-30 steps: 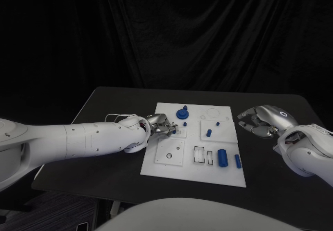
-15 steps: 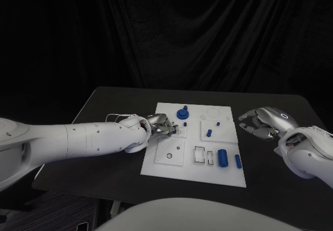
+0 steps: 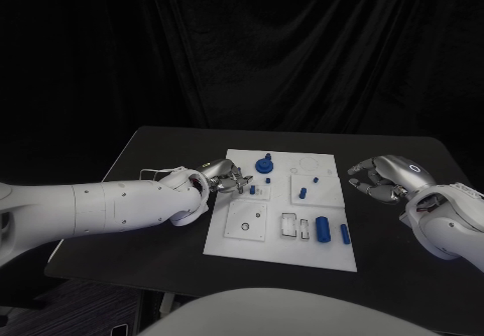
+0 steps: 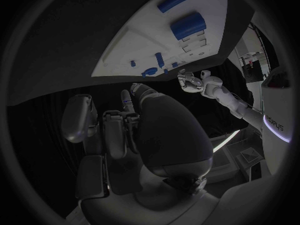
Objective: Assemble the parts on the task board
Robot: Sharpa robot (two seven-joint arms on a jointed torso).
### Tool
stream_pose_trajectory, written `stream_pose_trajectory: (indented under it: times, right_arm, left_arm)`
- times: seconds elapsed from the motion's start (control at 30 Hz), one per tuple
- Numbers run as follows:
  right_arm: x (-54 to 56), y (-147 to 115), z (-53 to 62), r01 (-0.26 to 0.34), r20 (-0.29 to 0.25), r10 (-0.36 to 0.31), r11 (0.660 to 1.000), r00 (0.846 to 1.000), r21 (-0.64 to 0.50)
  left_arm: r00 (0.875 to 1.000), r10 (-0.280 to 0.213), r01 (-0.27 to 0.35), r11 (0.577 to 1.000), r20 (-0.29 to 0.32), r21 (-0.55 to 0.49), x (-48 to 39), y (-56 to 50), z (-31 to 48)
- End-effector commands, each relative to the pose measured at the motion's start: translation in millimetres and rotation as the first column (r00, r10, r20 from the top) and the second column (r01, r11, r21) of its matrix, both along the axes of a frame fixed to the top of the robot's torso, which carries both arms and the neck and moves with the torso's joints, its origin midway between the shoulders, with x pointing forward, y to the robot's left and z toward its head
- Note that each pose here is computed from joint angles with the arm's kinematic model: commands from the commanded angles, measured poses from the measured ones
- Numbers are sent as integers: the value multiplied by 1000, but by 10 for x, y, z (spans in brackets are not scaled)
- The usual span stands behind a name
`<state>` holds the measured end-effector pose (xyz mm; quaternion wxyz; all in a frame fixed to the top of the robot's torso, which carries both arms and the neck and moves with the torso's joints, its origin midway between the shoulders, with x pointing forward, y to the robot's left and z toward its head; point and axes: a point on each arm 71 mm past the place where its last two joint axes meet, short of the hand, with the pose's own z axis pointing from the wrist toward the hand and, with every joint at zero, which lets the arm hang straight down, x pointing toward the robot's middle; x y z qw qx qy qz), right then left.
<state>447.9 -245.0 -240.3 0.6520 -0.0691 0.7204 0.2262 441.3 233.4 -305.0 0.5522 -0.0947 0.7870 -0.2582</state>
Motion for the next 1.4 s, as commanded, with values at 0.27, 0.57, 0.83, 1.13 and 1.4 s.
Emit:
stream_pose_trajectory:
  times: [0.27,0.57,0.83,1.13,1.4]
  right_arm:
    - [-8,-18,17,9,28,-10,1000,1000,16]
    - [-9,-28,20,10,31,-10,1000,999,17]
    - [-8,-16,25,7,36,-8,1000,999,21]
    - [-2,-20,31,7,40,-8,1000,999,22]
    - [16,18,120,-1,60,-1,1000,998,31]
  left_arm:
    - [993,1,4,999,122,-41,93,31,278]
    - [997,18,-18,1000,69,1,168,98,252]
    - [998,60,-61,994,13,86,424,222,221]
    - [997,65,-71,990,51,118,741,190,483]
    - [998,52,-42,981,-44,189,897,112,579]
